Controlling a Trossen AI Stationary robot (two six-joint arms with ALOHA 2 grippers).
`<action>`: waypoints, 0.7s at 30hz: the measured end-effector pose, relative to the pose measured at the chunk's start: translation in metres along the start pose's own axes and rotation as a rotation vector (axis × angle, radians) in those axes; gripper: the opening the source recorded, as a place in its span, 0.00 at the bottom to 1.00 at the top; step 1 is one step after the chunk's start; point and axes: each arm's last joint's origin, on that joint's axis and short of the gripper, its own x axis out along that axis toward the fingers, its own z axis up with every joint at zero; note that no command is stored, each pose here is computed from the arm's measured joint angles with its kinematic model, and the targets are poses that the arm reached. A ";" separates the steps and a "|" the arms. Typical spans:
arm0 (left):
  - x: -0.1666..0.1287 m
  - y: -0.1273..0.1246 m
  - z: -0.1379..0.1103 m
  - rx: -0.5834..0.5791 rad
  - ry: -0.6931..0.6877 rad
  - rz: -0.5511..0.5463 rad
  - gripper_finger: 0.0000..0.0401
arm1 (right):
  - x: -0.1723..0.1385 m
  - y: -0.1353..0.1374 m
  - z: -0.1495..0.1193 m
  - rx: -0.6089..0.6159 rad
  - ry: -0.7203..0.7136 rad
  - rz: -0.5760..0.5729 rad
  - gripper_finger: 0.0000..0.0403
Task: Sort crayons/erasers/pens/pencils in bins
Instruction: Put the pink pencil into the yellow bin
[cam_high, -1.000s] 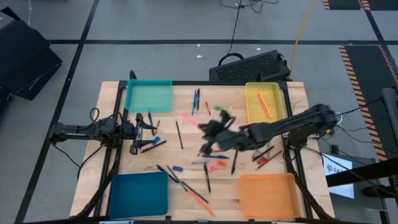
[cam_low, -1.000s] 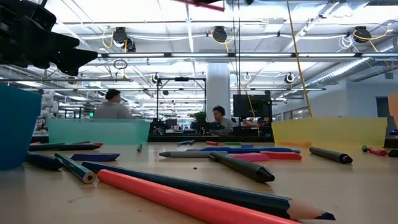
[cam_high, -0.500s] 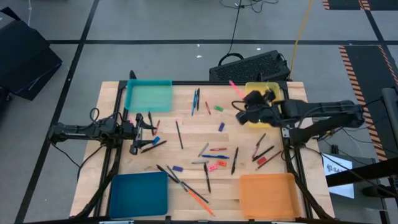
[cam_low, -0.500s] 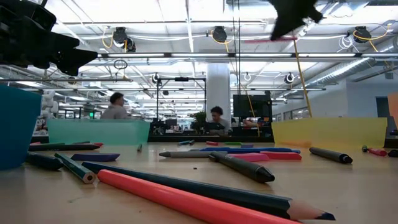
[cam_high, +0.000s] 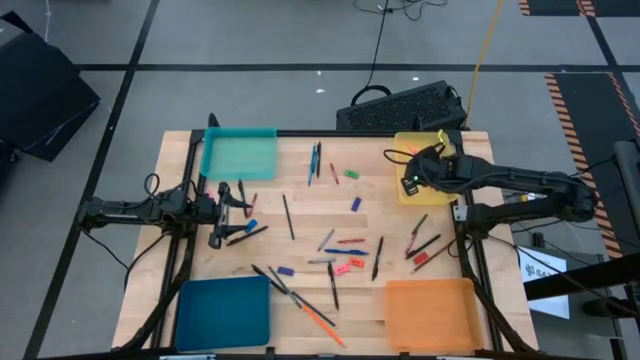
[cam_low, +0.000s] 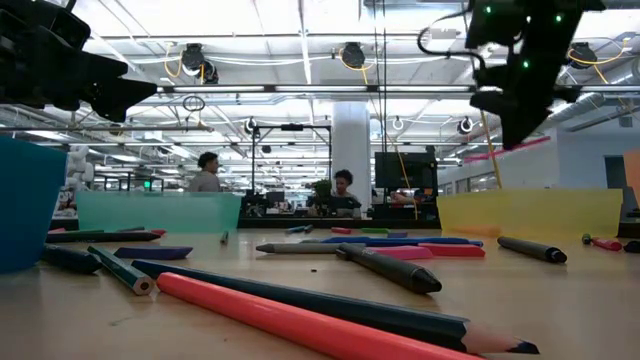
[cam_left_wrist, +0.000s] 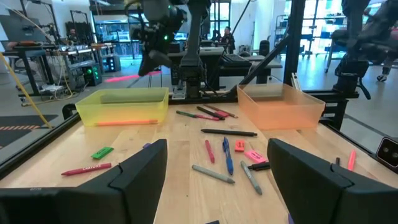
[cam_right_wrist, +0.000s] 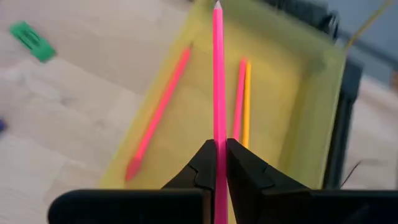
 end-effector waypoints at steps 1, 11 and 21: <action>0.000 0.000 0.000 0.000 0.000 0.000 0.69 | 0.003 -0.002 -0.003 0.013 0.014 -0.003 0.04; 0.000 0.000 0.000 0.000 0.000 0.000 0.69 | 0.026 -0.012 -0.019 0.062 0.140 -0.030 0.04; 0.000 0.000 0.000 0.000 0.000 0.000 0.69 | 0.058 -0.017 -0.027 0.118 0.103 -0.018 0.04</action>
